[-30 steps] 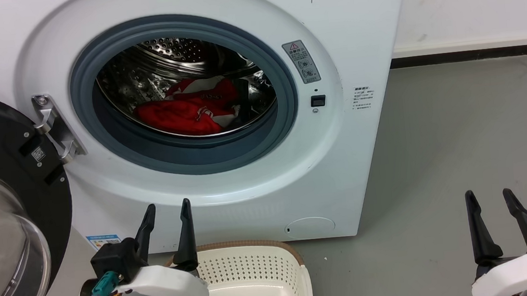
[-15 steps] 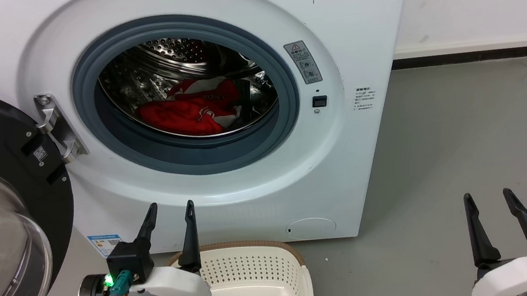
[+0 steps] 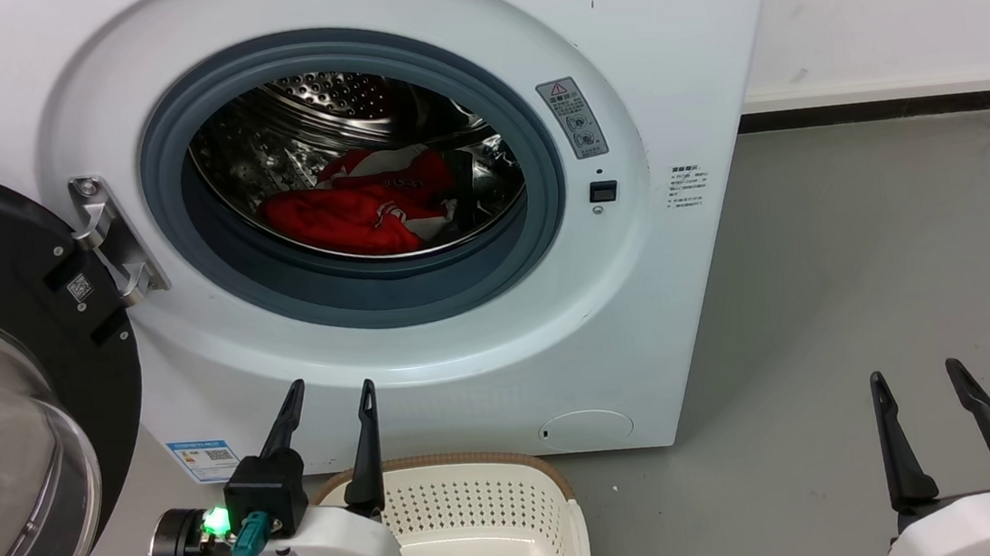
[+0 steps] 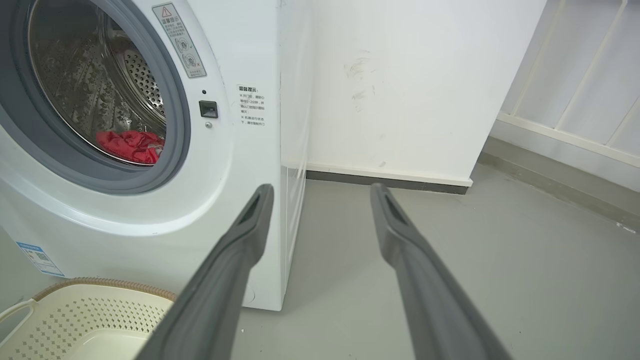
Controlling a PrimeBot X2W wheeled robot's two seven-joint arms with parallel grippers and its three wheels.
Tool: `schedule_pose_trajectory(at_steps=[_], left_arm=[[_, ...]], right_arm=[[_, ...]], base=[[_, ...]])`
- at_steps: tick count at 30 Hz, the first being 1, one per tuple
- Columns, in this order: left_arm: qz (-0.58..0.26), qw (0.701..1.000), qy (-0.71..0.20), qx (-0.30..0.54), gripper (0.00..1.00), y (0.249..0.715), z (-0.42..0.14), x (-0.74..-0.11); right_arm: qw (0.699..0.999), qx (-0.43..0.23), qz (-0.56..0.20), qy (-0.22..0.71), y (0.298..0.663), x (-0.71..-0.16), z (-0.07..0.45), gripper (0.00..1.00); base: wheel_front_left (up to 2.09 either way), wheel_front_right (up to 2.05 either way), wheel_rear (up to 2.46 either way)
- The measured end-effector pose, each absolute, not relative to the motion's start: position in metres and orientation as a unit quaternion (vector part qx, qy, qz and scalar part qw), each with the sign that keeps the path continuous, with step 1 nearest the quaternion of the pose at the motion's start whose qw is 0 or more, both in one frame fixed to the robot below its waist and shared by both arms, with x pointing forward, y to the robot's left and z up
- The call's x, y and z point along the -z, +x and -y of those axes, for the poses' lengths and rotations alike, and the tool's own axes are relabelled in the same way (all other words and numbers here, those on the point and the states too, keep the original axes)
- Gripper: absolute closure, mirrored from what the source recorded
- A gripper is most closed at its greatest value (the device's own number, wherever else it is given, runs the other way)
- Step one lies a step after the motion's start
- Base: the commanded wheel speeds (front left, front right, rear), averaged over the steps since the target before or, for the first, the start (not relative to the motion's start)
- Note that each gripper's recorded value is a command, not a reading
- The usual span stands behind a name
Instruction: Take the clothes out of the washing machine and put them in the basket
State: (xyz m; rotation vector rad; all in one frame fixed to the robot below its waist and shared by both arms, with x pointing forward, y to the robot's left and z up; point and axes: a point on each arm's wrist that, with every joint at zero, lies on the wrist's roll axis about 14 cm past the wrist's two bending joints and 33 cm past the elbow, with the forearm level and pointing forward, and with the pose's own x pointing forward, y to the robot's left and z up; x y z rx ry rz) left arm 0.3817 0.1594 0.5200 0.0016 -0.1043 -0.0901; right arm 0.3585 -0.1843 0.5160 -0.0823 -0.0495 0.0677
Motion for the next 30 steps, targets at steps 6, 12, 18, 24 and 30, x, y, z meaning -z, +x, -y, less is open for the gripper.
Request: schedule_pose_trajectory(at_steps=[6, 12, 18, 24, 30], left_arm=[[0.056, 0.997, 0.011, 0.047, 0.0, 0.3826, -0.1588, -0.5213], [0.054, 0.997, 0.011, 0.046, 0.0, 0.3827, -0.1594, -0.52], [0.051, 0.998, 0.01, 0.045, 0.0, 0.3826, -0.1602, -0.518], [0.049, 0.998, 0.01, 0.043, 0.0, 0.3828, -0.1611, -0.517], [0.046, 0.998, 0.01, 0.041, 0.0, 0.3851, -0.1624, -0.5148]], right_arm=[[0.998, -0.035, 0.026, -0.05, 0.3585, -0.5153, 0.184, 0.0], [0.998, -0.035, 0.024, -0.048, 0.3583, -0.5135, 0.1839, 0.0], [0.998, -0.036, 0.022, -0.046, 0.3587, -0.5126, 0.1834, 0.0], [0.998, -0.036, 0.022, -0.044, 0.359, -0.5124, 0.183, 0.0], [0.998, -0.037, 0.021, -0.042, 0.3594, -0.5123, 0.1824, 0.0]], base=[[0.0, 0.0, 0.0], [0.0, 0.0, 0.0], [0.0, 0.0, 0.0], [0.0, 0.0, 0.0], [0.0, 0.0, 0.0]])
